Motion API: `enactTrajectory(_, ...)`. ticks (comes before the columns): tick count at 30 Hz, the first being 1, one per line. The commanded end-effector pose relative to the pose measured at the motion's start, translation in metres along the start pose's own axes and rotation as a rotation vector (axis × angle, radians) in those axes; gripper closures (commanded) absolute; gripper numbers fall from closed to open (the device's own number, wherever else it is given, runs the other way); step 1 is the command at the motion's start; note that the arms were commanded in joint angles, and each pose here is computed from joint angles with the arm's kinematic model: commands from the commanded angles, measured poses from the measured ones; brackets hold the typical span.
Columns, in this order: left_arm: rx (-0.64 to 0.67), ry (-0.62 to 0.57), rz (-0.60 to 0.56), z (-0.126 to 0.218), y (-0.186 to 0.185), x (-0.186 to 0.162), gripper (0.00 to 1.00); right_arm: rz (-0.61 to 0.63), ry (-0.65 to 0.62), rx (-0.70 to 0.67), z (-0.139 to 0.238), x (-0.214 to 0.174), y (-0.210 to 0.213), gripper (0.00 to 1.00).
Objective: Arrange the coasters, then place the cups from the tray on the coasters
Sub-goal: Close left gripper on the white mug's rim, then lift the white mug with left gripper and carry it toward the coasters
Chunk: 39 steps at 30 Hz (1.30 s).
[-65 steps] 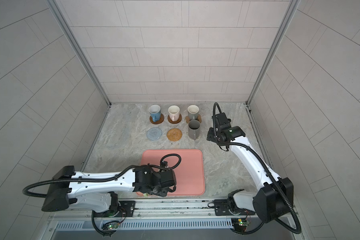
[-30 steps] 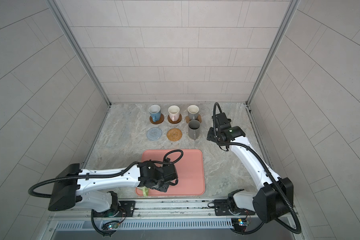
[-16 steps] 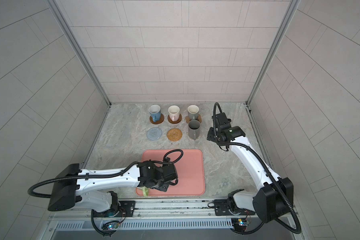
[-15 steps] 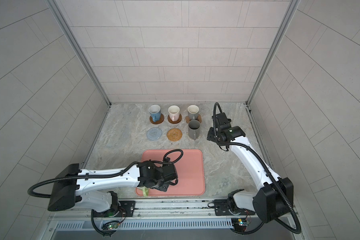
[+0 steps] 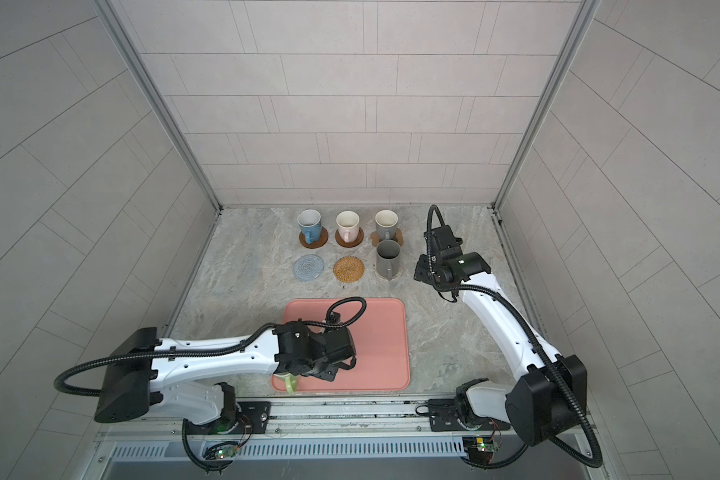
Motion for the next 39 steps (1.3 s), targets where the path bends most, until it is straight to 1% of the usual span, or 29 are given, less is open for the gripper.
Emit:
enactTrajectory(1, -0.047, -0.108, 0.036, 0.018, -0.009, 0.022, 0.89, -0.014, -0.001, -0.016, 0.005, -0.004, -0.005, 0.5)
enactTrajectory(9, -0.046, -0.166, 0.044, 0.023, -0.012, 0.033, 0.9, -0.014, 0.001, -0.016, 0.006, -0.004, -0.005, 0.5)
enactTrajectory(21, -0.03, -0.2, 0.042, 0.022, -0.012, 0.038, 0.93, -0.021, 0.005, -0.017, 0.005, -0.007, -0.006, 0.5)
enactTrajectory(33, -0.009, -0.324, 0.042, 0.03, -0.011, 0.057, 0.95, -0.024, 0.003, -0.017, 0.008, -0.008, -0.007, 0.5)
enactTrajectory(39, -0.005, -0.406, 0.042, 0.038, -0.012, 0.071, 0.95, -0.026, 0.0, -0.021, 0.011, -0.009, -0.009, 0.5)
Point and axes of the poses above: each gripper's point midway between its finger pads, its own z axis back along the fingers, its own y axis along the line the jaws close on, x = y × z, the point moved 3 cm from there along z, back along the fingers, and after that the axes turned 9 degrees about z, right-handed, at the moved point
